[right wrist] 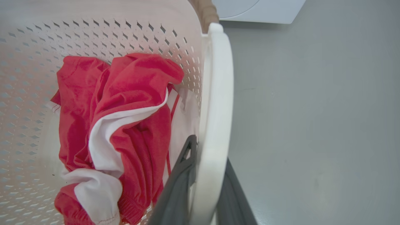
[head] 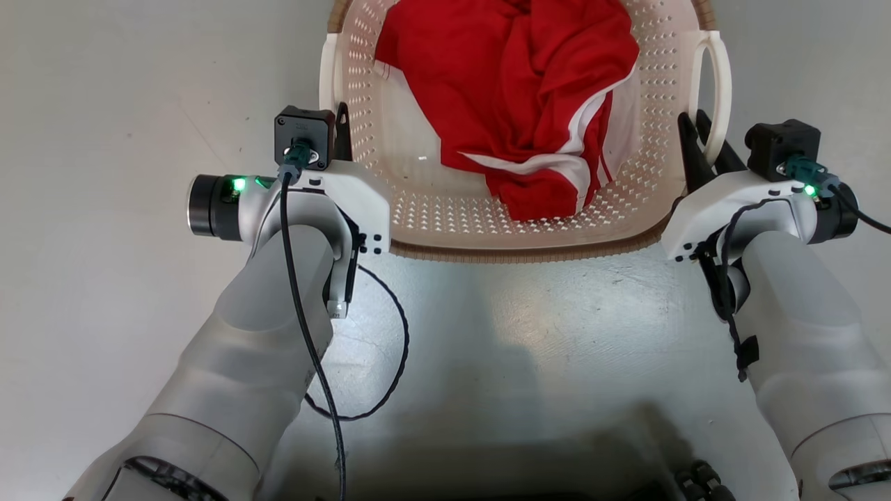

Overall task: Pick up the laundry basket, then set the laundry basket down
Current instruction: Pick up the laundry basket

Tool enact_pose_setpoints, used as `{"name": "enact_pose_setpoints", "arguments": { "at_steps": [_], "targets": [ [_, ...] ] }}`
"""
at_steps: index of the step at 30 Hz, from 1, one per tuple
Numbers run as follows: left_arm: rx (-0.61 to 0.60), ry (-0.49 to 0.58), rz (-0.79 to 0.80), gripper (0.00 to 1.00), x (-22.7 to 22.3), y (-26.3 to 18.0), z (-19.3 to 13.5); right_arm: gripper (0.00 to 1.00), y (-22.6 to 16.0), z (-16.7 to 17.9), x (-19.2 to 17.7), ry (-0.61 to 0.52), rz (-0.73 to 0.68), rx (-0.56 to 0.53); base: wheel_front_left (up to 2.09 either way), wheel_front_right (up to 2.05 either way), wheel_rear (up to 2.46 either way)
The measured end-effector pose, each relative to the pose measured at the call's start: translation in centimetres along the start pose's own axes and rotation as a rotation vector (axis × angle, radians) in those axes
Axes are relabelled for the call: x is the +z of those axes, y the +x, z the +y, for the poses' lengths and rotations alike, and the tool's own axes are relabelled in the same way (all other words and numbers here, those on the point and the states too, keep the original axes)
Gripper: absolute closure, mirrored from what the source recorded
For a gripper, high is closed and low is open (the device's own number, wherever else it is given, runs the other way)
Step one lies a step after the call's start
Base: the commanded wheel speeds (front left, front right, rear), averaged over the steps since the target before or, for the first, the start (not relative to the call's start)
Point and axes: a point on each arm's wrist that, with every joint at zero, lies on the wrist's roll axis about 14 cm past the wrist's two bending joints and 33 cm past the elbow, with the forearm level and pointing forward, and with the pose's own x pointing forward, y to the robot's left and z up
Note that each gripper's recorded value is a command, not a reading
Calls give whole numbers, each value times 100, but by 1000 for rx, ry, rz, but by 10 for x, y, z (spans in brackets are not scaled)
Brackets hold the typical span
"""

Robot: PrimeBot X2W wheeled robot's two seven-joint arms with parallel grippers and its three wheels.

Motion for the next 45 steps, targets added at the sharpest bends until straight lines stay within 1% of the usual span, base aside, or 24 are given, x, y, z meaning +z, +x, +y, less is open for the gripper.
{"name": "enact_pose_setpoints", "arguments": {
  "at_steps": [8,15,24,30,37,45],
  "targets": [
    [6,8,-5,100,10,-9,0,100,-10,2,15,-1,-23,3,0,0,0],
    [18,-8,-2,100,16,-31,1,100,-28,9,28,-10,-39,12,0,0,0],
    [26,-25,8,100,16,-81,-1,100,-76,19,23,9,-26,15,0,0,0],
    [35,-39,-24,100,26,-114,-1,100,-109,25,34,28,-65,14,0,0,0],
    [26,-38,-64,100,31,-153,-8,100,-147,31,38,41,-104,19,0,0,0],
    [20,-25,-116,100,41,-180,-12,100,-173,37,45,41,-148,31,0,0,0]
  ]
}}
